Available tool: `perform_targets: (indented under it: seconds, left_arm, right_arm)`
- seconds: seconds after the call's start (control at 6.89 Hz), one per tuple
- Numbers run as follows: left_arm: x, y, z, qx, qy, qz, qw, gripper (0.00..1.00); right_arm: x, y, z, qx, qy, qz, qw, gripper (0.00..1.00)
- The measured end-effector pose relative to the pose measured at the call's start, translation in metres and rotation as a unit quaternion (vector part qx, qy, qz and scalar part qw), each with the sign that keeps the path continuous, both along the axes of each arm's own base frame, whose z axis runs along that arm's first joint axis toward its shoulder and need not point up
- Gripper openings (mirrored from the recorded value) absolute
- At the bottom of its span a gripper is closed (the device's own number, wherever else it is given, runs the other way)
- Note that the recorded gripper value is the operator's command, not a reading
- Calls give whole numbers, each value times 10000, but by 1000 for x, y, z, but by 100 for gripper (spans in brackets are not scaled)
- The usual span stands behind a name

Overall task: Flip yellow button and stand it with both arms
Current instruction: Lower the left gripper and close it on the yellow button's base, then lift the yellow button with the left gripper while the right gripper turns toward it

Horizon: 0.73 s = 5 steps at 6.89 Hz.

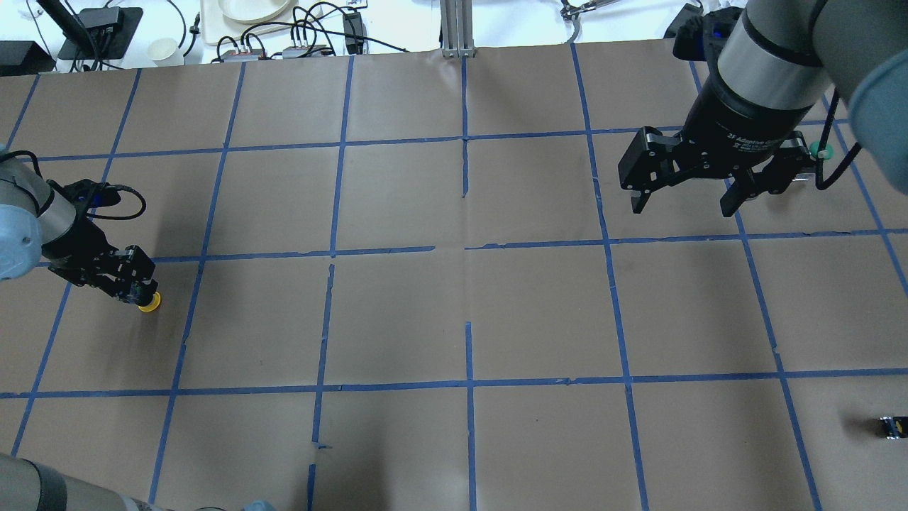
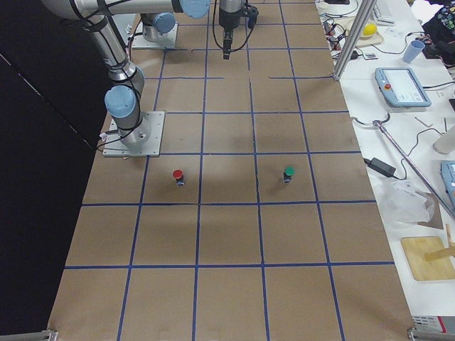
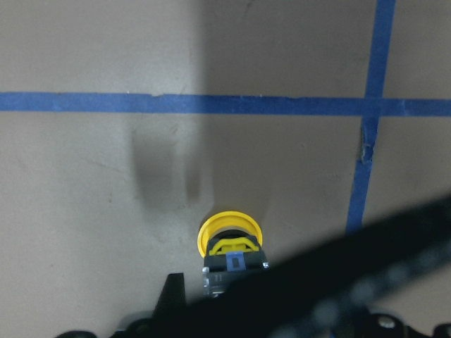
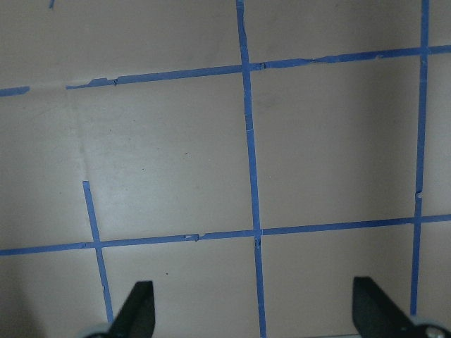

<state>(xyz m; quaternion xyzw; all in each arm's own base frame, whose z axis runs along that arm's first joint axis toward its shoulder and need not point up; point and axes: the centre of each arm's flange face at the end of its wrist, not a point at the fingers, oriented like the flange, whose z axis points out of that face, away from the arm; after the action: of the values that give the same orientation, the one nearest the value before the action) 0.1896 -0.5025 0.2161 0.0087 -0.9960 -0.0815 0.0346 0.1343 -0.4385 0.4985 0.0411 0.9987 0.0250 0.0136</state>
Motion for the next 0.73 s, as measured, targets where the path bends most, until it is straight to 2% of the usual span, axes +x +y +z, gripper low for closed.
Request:
perform_targets:
  seconds: [0.15, 0.29, 0.58, 0.73]
  left_arm:
    - [0, 0, 2, -14, -13, -5, 10000, 11]
    - [0, 0, 4, -30, -26, -3, 10000, 2]
    - [-1, -3, 15, -94, -69, -6, 9999, 1]
    - [-11, -5, 28, -194, 63, -26, 9998, 1]
  right_arm:
    - [-4, -2, 2, -41, 17, -54, 10000, 100]
    - [-9, -3, 5, -74, 49, -192, 9998, 100]
    - [-14, -2, 8, -85, 58, -702, 9975, 100]
    - [-13, -2, 10, -75, 51, -1028, 9947, 100]
